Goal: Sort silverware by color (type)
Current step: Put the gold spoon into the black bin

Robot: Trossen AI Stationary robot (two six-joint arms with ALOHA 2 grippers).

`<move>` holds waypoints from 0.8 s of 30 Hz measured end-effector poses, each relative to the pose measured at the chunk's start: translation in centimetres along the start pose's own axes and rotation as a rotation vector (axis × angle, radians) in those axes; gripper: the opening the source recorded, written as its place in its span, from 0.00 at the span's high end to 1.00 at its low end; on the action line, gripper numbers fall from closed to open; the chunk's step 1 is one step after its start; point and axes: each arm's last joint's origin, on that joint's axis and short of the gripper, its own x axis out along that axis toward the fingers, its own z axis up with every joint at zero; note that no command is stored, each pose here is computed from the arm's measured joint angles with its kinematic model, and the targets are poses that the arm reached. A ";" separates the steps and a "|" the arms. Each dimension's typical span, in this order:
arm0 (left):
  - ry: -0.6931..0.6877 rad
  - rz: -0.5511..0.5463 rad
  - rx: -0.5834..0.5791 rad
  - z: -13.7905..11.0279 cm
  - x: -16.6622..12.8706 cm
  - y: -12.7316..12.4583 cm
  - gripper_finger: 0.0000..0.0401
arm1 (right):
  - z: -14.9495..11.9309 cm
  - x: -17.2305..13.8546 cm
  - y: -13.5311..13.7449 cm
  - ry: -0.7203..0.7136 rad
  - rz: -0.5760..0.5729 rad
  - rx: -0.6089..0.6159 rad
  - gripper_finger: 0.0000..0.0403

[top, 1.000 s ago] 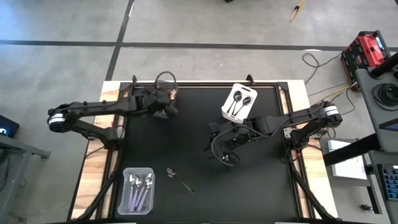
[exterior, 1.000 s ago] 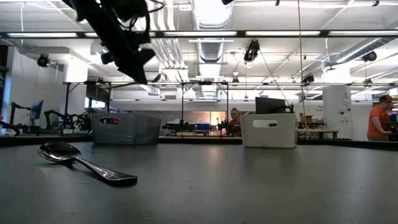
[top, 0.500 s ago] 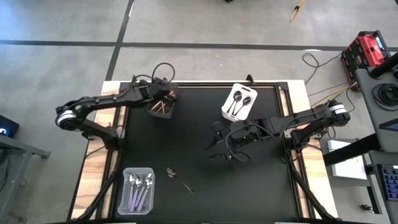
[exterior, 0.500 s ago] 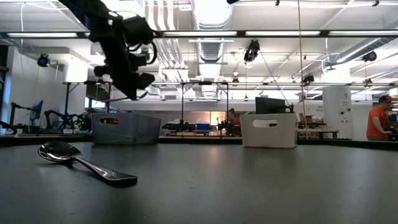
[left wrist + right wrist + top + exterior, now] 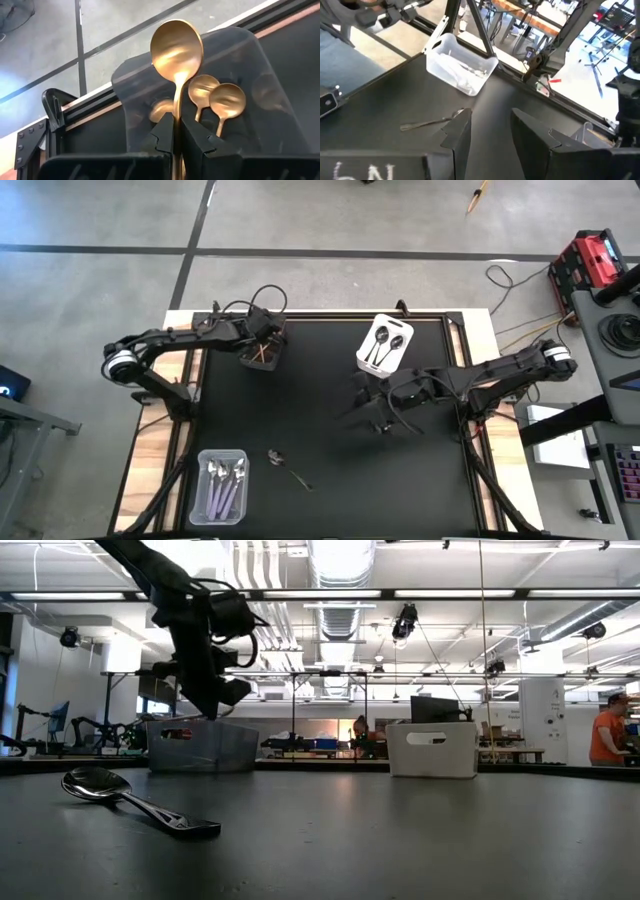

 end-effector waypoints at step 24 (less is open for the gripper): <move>-0.014 -0.009 -0.057 0.3 0.2 0.1 1.00 | -1.5 -2.3 -0.4 -0.016 -0.052 -0.004 0.69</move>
